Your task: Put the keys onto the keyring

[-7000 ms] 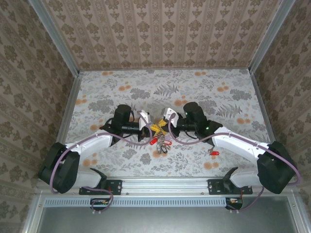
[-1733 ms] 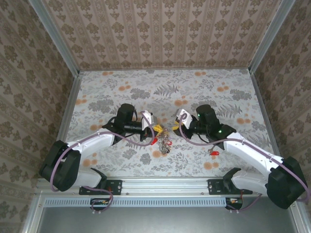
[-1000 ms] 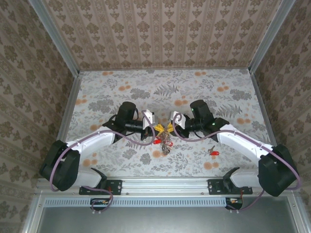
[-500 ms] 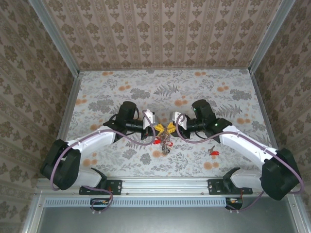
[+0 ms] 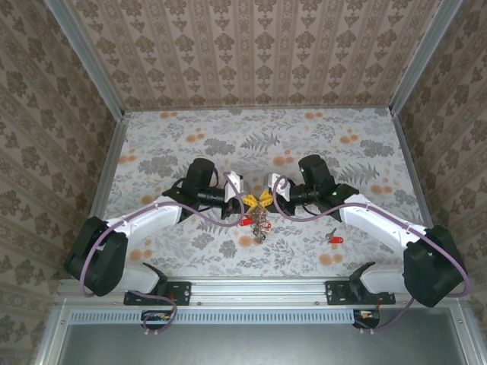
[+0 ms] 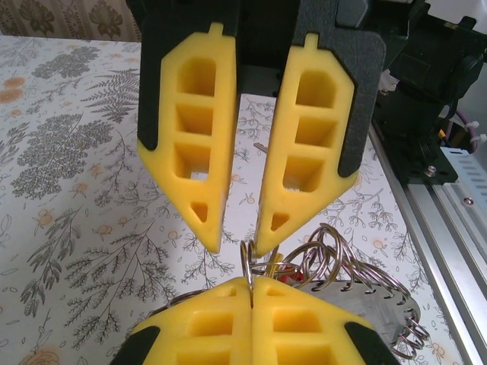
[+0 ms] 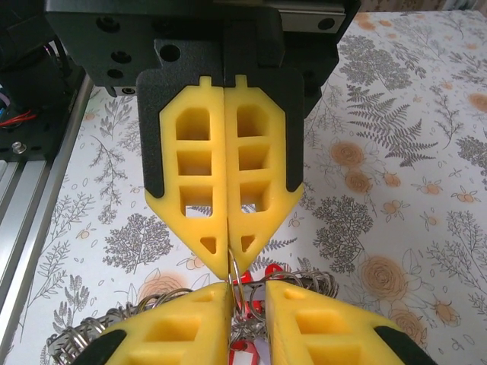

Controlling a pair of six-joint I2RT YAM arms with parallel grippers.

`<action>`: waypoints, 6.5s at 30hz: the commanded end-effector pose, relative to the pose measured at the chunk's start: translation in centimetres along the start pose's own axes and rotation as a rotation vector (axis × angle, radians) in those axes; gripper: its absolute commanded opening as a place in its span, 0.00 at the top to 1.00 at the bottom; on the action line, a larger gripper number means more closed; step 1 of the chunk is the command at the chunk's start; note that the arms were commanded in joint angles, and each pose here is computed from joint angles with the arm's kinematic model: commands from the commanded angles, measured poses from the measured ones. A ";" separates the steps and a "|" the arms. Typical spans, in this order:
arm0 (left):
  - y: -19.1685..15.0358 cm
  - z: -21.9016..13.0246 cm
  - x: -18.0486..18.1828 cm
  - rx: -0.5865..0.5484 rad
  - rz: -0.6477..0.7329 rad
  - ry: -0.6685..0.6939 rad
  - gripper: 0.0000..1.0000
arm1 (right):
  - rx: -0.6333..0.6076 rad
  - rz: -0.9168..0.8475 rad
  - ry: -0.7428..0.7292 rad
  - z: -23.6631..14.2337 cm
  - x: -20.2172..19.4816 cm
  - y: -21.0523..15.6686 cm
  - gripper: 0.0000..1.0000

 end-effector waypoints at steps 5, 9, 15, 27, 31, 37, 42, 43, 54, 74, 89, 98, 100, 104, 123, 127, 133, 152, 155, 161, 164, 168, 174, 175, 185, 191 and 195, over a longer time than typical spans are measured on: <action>2.0 0.0 -0.2 -0.056 0.066 -0.043 1.00 | 0.031 0.001 -0.016 0.6 -0.6 -1.3 0.81; 1.8 0.0 -0.3 -0.056 0.062 -0.044 1.00 | 0.001 0.008 -0.015 0.4 -0.6 -0.8 0.91; 1.2 0.0 0.2 -0.006 0.048 -0.004 0.91 | 0.029 -0.009 -0.041 -0.4 -0.5 0.0 0.99; 0.8 1.4 0.5 0.112 0.056 -0.029 0.81 | 0.141 -0.081 -0.063 -1.0 0.6 1.3 0.98; 0.5 1.7 0.6 0.130 0.049 -0.024 0.80 | 0.125 -0.083 -0.064 -1.0 0.7 1.7 0.98; 0.4 1.8 0.7 0.140 0.052 -0.021 0.80 | 0.098 -0.086 -0.061 -1.2 0.9 2.1 0.98; 0.5 1.9 0.9 0.144 0.054 -0.015 0.80 | 0.088 -0.079 -0.054 -1.0 1.0 2.1 0.98; 0.6 1.9 0.9 0.141 0.055 -0.017 0.81 | 0.088 -0.077 -0.053 -1.0 1.0 2.0 0.98; 2.3 1.7 0.8 0.028 0.080 -0.034 1.00 | 0.056 -0.027 -0.055 -1.2 0.7 1.0 0.86; 2.7 1.3 0.6 -0.033 0.089 -0.031 0.94 | 0.021 0.041 -0.070 -1.7 -0.1 -0.3 0.96; 2.1 2.0 1.3 0.091 0.102 -0.014 0.83 | 0.109 -0.045 -0.087 -1.5 0.2 0.7 0.97; 1.5 2.6 1.3 0.135 0.101 -0.038 0.83 | 0.066 -0.047 -0.076 -1.5 0.4 1.5 0.97; 1.4 2.7 1.2 0.143 0.099 -0.043 0.84 | 0.057 -0.046 -0.074 -1.5 0.4 1.6 0.97; 1.3 2.7 1.2 0.148 0.093 -0.048 0.91 | 0.052 -0.046 -0.073 -1.5 0.5 1.6 0.97; 3.7 1.5 0.7 -0.069 0.093 -0.070 1.00 | 0.009 0.023 -0.076 -1.1 0.1 -0.9 0.86; 3.7 1.4 0.5 -0.082 0.092 -0.078 1.00 | 0.006 0.031 -0.085 -1.2 -0.1 -1.2 0.85; 3.8 1.2 0.5 -0.091 0.092 -0.078 1.00 | 0.003 0.043 -0.080 -1.2 -0.1 -1.4 0.84; 1.7 1.7 1.0 0.079 0.107 -0.009 0.82 | 0.023 0.013 -0.085 -1.9 -0.3 0.1 1.00; 1.5 1.9 1.2 0.107 0.105 -0.016 0.79 | 0.033 0.005 -0.083 -1.9 -0.2 0.3 1.00; 1.8 2.4 1.3 0.101 0.111 -0.031 0.78 | 0.039 -0.002 -0.076 -1.9 0.1 0.7 1.00; 2.0 2.5 1.3 0.101 0.112 -0.033 0.79 | 0.048 -0.002 -0.072 -1.9 0.2 0.8 1.00; 1.7 2.8 1.3 0.116 0.107 -0.033 0.83 | 0.042 -0.011 -0.067 -2.0 0.3 1.2 0.99; 1.5 2.8 1.2 0.137 0.103 -0.031 0.95 | 0.030 -0.019 -0.064 -2.1 0.6 1.8 0.98; 1.5 2.9 1.2 0.137 0.103 -0.032 1.00 | 0.031 -0.018 -0.065 -2.1 0.6 1.8 0.97; 3.5 1.9 0.8 -0.067 0.114 -0.046 1.00 | -0.020 0.070 -0.032 -2.2 0.0 -0.8 0.87; 3.9 1.7 0.4 -0.097 0.118 -0.083 1.00 | -0.024 0.064 -0.021 -1.7 -0.1 -1.3 0.86; 4.0 1.5 0.3 -0.111 0.114 -0.092 1.00 | -0.011 0.068 -0.029 -1.5 -0.4 -1.8 0.86</action>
Point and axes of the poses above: each hand's point on the last joint's axis, 136 mm out from that joint toward the fingers, its own z axis out along the fingers, its own x axis along the line the jaws close on, y = z × x, the point moved 4 cm from there along -z, back along the fingers, and after that the axes turned 4 degrees about z, right-handed, at the moved point
